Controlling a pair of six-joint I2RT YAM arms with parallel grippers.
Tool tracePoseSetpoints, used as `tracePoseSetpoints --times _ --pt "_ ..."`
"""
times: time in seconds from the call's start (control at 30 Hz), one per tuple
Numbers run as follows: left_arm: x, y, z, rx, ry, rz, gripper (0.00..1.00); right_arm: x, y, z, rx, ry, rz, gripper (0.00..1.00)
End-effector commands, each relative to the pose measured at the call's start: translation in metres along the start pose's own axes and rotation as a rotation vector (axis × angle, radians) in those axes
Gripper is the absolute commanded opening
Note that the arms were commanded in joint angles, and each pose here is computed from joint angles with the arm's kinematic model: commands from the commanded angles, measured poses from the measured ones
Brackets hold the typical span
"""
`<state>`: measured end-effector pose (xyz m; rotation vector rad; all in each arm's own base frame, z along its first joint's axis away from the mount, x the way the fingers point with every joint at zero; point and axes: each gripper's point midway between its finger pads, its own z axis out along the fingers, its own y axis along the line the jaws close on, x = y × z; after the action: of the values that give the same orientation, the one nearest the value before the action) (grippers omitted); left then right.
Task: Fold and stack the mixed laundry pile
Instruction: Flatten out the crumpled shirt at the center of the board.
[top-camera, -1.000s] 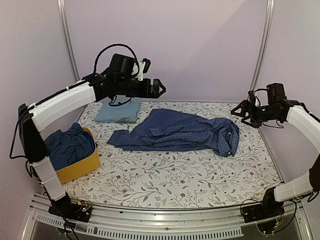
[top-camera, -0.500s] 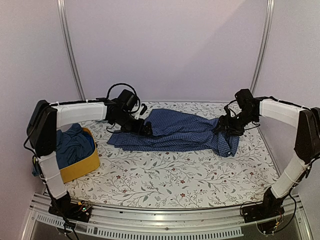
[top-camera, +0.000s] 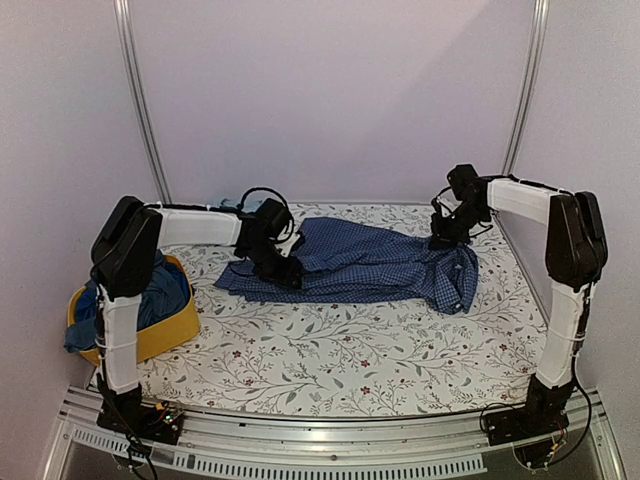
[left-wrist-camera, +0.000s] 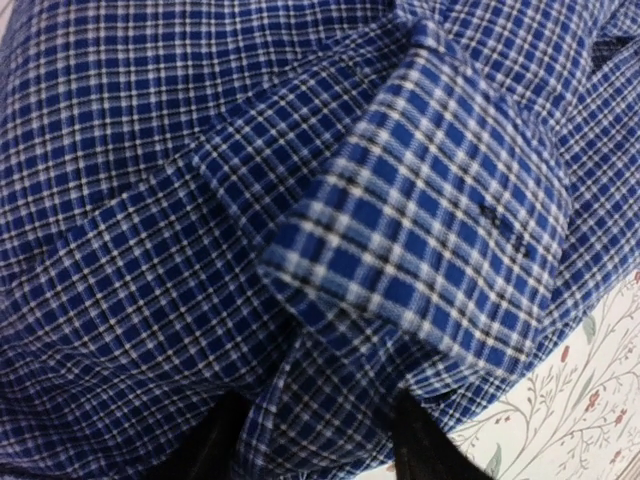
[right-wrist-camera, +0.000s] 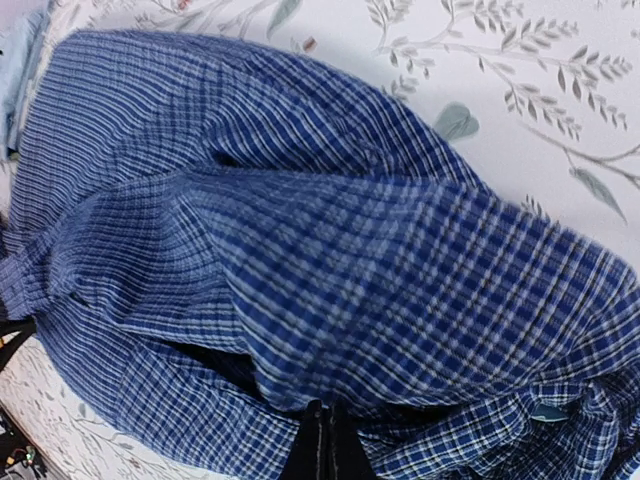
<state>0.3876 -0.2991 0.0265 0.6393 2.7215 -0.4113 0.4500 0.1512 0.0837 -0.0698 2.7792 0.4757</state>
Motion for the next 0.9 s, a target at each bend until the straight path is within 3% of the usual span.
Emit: tracePoseSetpoints --times 0.0,0.03,0.1,0.27,0.33,0.43,0.47,0.53,0.63,0.73,0.87 --pt "-0.002 0.012 -0.018 0.031 -0.017 -0.019 0.3 -0.043 0.033 -0.048 -0.096 -0.116 -0.073 0.0" --pt "-0.003 0.011 -0.028 0.032 -0.037 -0.014 0.15 -0.048 0.041 -0.06 -0.12 -0.139 -0.083 0.0" --pt "-0.007 0.005 -0.058 0.039 -0.106 0.002 0.0 -0.05 0.057 -0.088 -0.182 -0.188 -0.101 0.0" --pt "0.011 -0.025 -0.113 0.115 -0.222 0.073 0.0 0.005 0.068 -0.124 -0.271 -0.177 -0.055 0.0" --pt "0.035 -0.043 -0.121 0.155 -0.201 0.127 0.0 0.036 0.062 -0.132 -0.272 -0.168 -0.01 0.0" --pt "0.081 -0.095 -0.133 0.236 -0.16 0.326 0.0 0.072 0.047 -0.136 -0.249 -0.154 0.049 0.03" --pt "0.103 -0.117 -0.135 0.256 -0.134 0.409 0.0 0.08 0.042 -0.134 -0.248 -0.147 0.063 0.19" --pt "0.139 -0.137 -0.134 0.267 -0.065 0.502 0.0 0.088 0.039 -0.129 -0.253 -0.132 0.078 0.39" --pt "0.185 -0.148 -0.124 0.215 0.041 0.626 0.0 0.085 0.034 -0.118 -0.237 -0.128 0.079 0.58" --pt "0.216 -0.144 -0.107 0.101 0.123 0.741 0.0 0.072 0.026 -0.102 -0.192 -0.118 0.073 0.64" --pt "0.215 -0.139 -0.09 0.018 0.144 0.766 0.01 0.044 0.02 -0.075 -0.164 -0.084 0.077 0.67"
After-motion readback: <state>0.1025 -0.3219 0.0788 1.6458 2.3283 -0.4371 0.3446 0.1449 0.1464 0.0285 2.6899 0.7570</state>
